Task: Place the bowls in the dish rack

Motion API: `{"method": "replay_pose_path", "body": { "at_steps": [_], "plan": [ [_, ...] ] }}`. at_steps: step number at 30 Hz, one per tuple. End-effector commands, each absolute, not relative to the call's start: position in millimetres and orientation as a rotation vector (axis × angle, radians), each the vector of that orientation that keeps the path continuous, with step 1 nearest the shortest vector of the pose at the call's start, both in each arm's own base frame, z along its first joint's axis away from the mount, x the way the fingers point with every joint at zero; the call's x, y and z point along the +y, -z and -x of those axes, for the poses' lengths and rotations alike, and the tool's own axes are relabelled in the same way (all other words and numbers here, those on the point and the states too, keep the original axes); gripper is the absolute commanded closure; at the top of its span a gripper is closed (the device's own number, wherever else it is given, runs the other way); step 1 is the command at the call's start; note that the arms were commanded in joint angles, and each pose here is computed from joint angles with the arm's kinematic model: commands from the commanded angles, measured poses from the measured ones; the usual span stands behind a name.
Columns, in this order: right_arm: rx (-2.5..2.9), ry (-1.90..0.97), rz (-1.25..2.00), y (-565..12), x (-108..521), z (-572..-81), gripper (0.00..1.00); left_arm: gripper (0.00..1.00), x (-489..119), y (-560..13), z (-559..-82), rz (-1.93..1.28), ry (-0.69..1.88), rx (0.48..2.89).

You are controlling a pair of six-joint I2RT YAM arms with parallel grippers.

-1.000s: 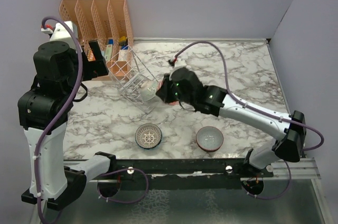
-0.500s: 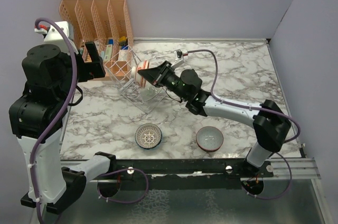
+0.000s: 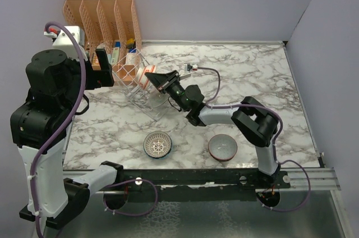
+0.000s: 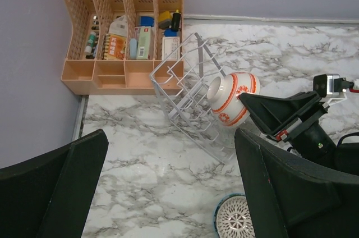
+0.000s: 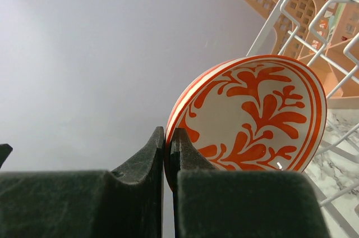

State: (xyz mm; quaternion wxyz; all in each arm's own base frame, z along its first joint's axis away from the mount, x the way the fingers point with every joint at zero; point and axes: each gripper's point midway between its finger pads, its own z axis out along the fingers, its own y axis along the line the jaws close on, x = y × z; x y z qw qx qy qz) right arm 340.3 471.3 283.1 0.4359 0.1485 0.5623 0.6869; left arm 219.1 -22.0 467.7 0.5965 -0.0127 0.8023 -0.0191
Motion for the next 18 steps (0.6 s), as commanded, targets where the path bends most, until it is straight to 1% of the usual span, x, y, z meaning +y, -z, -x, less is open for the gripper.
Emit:
{"method": "replay_pose_path", "body": {
  "at_steps": [1,18],
  "plan": [
    [1.139,-1.831,-0.457,-337.0,453.3,-342.3,0.98,0.01,-21.4,-465.2,-215.7,-0.005,0.024,1.865],
    [1.275,-1.837,-0.556,-273.4,458.9,-351.8,0.97,0.01,-20.9,-452.8,-221.5,-0.011,-0.006,1.902]
  ]
}}
